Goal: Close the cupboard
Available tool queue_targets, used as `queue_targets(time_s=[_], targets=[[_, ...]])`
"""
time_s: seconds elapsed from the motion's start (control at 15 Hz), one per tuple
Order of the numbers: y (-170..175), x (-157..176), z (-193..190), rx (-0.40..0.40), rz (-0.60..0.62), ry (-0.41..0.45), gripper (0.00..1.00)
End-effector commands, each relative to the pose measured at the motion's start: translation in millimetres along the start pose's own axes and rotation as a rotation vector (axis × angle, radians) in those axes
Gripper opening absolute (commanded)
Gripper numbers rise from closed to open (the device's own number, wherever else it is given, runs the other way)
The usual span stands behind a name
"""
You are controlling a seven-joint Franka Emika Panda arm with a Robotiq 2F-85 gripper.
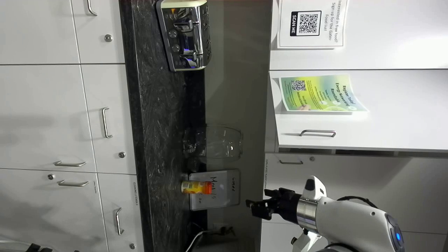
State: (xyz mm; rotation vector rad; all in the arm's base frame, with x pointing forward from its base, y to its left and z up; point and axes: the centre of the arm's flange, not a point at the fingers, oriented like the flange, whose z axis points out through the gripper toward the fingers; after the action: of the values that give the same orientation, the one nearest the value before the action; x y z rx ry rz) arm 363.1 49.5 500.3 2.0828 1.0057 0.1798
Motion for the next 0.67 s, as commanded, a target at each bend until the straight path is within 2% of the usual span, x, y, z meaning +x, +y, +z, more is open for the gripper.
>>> queue_targets(time_s=[0.0,0.33,0.6], targets=[[-5.7,11.4,-22.2,-0.146,-0.107,0.089,1.0],[3.3,27.9,-51.8,-0.342,-0.265,0.221,1.0],[10.5,29.8,-74.5,-0.485,-0.316,0.343,1.0]])
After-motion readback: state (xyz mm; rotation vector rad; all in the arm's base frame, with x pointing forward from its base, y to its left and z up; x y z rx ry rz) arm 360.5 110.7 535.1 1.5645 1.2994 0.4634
